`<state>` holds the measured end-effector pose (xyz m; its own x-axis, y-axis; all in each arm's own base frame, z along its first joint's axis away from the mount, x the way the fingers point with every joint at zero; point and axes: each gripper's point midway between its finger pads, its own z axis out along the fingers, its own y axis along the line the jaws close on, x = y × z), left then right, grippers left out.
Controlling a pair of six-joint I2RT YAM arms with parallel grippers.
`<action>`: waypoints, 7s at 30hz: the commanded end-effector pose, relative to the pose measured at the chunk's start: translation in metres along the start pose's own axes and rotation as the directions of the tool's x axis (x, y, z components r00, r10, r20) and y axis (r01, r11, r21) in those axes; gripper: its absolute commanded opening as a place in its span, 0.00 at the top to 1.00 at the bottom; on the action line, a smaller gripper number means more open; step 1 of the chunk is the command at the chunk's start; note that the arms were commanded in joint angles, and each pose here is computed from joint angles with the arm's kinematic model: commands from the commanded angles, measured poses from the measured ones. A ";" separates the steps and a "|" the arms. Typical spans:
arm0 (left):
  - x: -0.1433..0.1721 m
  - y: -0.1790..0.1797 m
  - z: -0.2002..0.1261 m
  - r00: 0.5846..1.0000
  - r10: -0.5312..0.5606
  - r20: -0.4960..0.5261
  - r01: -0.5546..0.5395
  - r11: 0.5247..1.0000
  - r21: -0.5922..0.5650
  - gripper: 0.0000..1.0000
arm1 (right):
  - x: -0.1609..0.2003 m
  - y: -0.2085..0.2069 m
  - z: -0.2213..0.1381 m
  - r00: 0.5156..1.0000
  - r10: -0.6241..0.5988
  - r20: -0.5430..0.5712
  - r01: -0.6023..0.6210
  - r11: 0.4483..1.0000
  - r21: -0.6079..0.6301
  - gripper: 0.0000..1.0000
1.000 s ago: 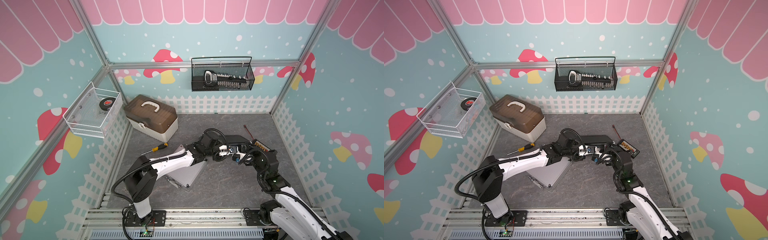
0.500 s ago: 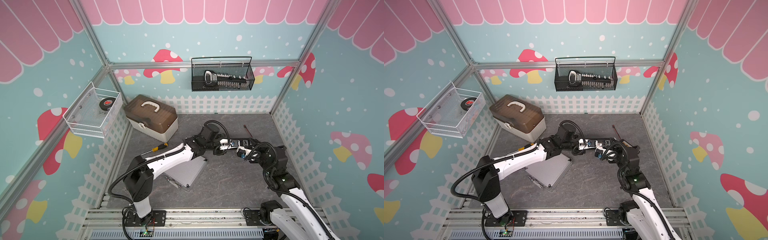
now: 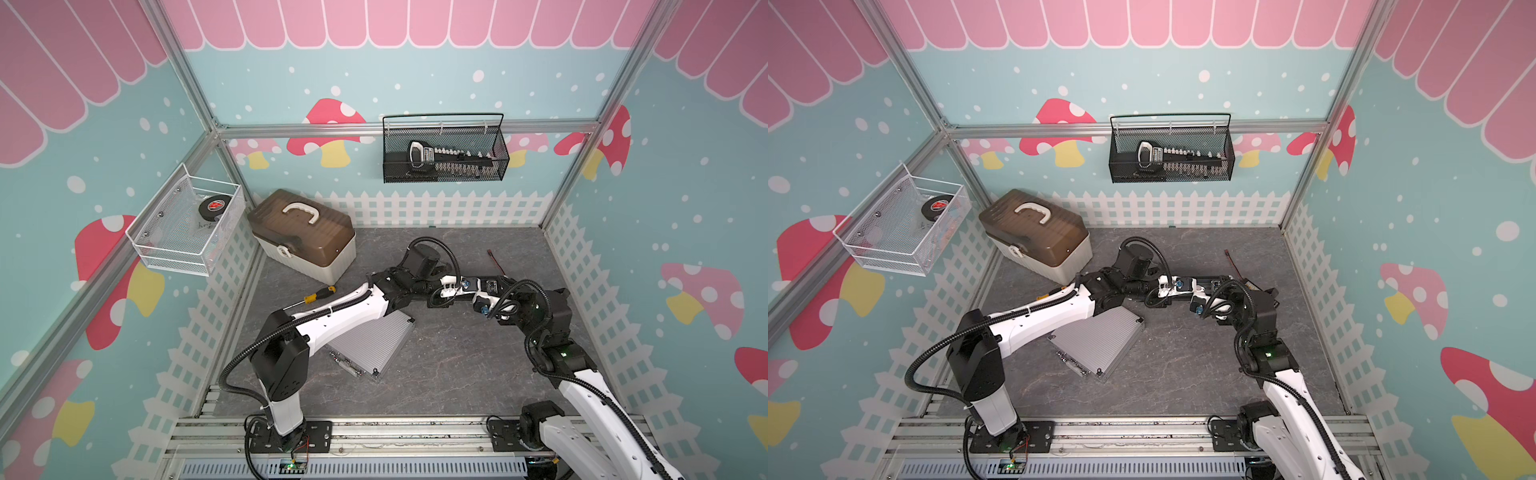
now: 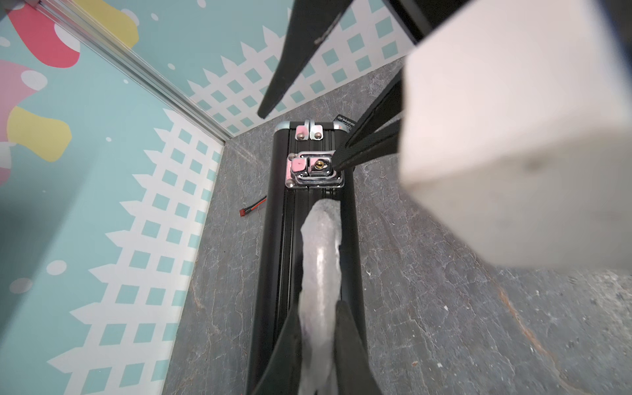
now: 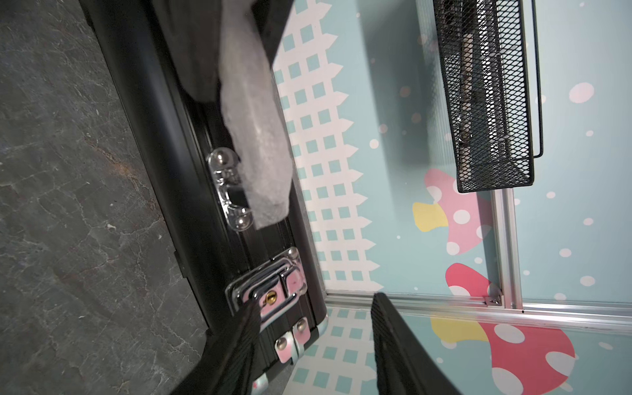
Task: Open the poker set cases
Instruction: Open the fastener on the poker set case.
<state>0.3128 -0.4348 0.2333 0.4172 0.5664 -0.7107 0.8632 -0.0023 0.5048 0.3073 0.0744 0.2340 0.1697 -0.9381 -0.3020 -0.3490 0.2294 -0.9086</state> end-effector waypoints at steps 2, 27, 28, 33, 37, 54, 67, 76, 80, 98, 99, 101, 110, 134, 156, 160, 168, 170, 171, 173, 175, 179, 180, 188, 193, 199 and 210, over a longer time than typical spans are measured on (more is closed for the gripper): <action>-0.027 0.017 -0.006 0.995 0.040 0.093 -0.038 0.999 -0.022 1.00 | -0.001 0.013 0.000 0.999 -0.025 0.027 0.025 1.000 -0.016 0.48; -0.029 0.019 -0.010 0.994 0.031 0.103 -0.030 1.000 -0.006 1.00 | -0.004 0.019 -0.005 0.997 -0.067 0.049 0.068 0.997 -0.025 0.50; -0.030 0.019 -0.011 0.994 0.031 0.106 -0.031 1.000 -0.006 1.00 | -0.003 0.020 -0.004 0.996 -0.068 0.048 0.070 0.997 -0.027 0.50; -0.031 0.018 -0.011 0.993 0.031 0.113 -0.032 0.999 0.003 1.00 | 0.002 0.017 0.000 0.997 -0.077 0.020 0.077 0.997 -0.003 0.50; -0.031 0.018 -0.011 0.993 0.028 0.117 -0.029 1.000 0.005 1.00 | 0.005 0.016 0.002 0.996 -0.091 0.007 0.091 0.996 0.010 0.50; -0.033 0.000 -0.014 0.990 0.025 0.141 -0.037 0.996 0.086 1.00 | 0.008 -0.002 0.003 0.993 -0.115 -0.028 0.118 0.988 0.098 0.52; -0.027 -0.019 -0.008 0.991 0.028 0.131 -0.047 0.989 0.144 1.00 | 0.001 -0.020 0.000 0.996 -0.085 -0.004 0.085 0.982 0.169 0.55; -0.031 -0.031 -0.009 0.987 0.020 0.158 -0.051 0.979 0.195 1.00 | 0.001 -0.030 0.000 0.997 -0.073 -0.003 0.072 0.973 0.219 0.57; -0.028 -0.037 -0.005 0.989 0.030 0.142 -0.058 0.977 0.203 1.00 | 0.001 -0.039 0.000 0.998 -0.065 -0.011 0.066 0.965 0.255 0.58; -0.025 -0.046 -0.002 0.989 0.024 0.144 -0.059 0.969 0.241 1.00 | -0.005 -0.069 -0.011 0.999 -0.035 0.000 0.033 0.936 0.350 0.61; -0.025 -0.046 -0.003 0.989 0.024 0.144 -0.059 0.968 0.243 1.00 | -0.006 -0.069 -0.012 0.999 -0.035 0.004 0.032 0.935 0.353 0.61; -0.025 -0.048 -0.002 0.989 0.026 0.143 -0.061 0.967 0.247 1.00 | -0.007 -0.072 -0.012 0.999 -0.030 0.013 0.024 0.931 0.364 0.61; -0.023 -0.053 0.001 0.990 0.023 0.139 -0.060 0.963 0.265 1.00 | -0.015 -0.092 -0.018 0.998 0.006 0.059 -0.030 0.905 0.425 0.61; -0.017 -0.050 0.008 0.994 0.025 0.110 -0.051 0.969 0.243 1.00 | -0.026 -0.062 -0.035 0.981 0.120 0.152 -0.158 0.951 0.268 0.49; -0.008 -0.030 0.001 0.997 -0.004 0.076 -0.009 0.986 0.169 1.00 | -0.073 0.046 -0.058 0.831 0.486 0.271 -0.351 0.835 -0.424 0.61; -0.012 -0.031 -0.001 0.995 -0.011 0.094 -0.006 0.984 0.178 1.00 | -0.069 0.061 -0.068 0.840 0.486 0.242 -0.345 0.822 -0.454 0.61; -0.016 -0.034 0.001 0.992 -0.025 0.120 0.001 0.980 0.199 1.00 | -0.064 0.049 -0.047 0.842 0.466 0.271 -0.359 0.860 -0.364 0.66; -0.020 -0.033 -0.001 0.991 -0.026 0.130 0.000 0.980 0.199 1.00 | -0.063 0.048 -0.040 0.840 0.476 0.261 -0.369 0.853 -0.368 0.65; -0.021 -0.033 -0.002 0.991 -0.026 0.134 -0.001 0.980 0.201 1.00 | -0.064 0.046 -0.038 0.836 0.481 0.265 -0.374 0.852 -0.366 0.65; -0.024 -0.031 -0.004 0.990 -0.023 0.142 -0.005 0.981 0.196 1.00 | -0.066 0.042 -0.033 0.828 0.487 0.277 -0.378 0.850 -0.366 0.65; -0.025 -0.031 -0.004 0.989 -0.020 0.146 -0.009 0.981 0.196 1.00 | -0.065 0.042 -0.029 0.830 0.488 0.269 -0.376 0.847 -0.376 0.66; -0.026 -0.030 -0.005 0.989 -0.016 0.148 -0.013 0.981 0.193 1.00 | -0.063 0.045 -0.022 0.841 0.479 0.250 -0.365 0.845 -0.390 0.68; -0.025 -0.030 -0.005 0.989 -0.016 0.146 -0.012 0.981 0.191 1.00 | -0.063 0.045 -0.021 0.842 0.478 0.249 -0.365 0.845 -0.390 0.68; -0.030 -0.033 -0.010 0.985 -0.010 0.174 -0.026 0.978 0.207 1.00 | -0.059 0.047 -0.015 0.841 0.494 0.220 -0.385 0.833 -0.397 0.66; -0.028 -0.034 -0.013 0.984 -0.011 0.180 -0.029 0.976 0.214 1.00 | -0.063 0.044 -0.015 0.808 0.545 0.225 -0.427 0.804 -0.414 0.66; -0.028 -0.032 -0.020 0.979 -0.007 0.201 -0.038 0.976 0.216 1.00 | -0.063 0.045 -0.009 0.784 0.581 0.216 -0.453 0.775 -0.441 0.68; -0.035 -0.028 -0.028 0.969 0.000 0.246 -0.057 0.973 0.224 1.00 | -0.071 0.044 -0.009 0.743 0.623 0.244 -0.459 0.740 -0.492 0.66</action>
<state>0.2825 -0.4273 0.2017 0.3575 0.4991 -0.7894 0.9338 -0.1795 0.3094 0.2729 0.1422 0.2036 0.0984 -0.5275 -0.8438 -0.7762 0.4900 -0.3968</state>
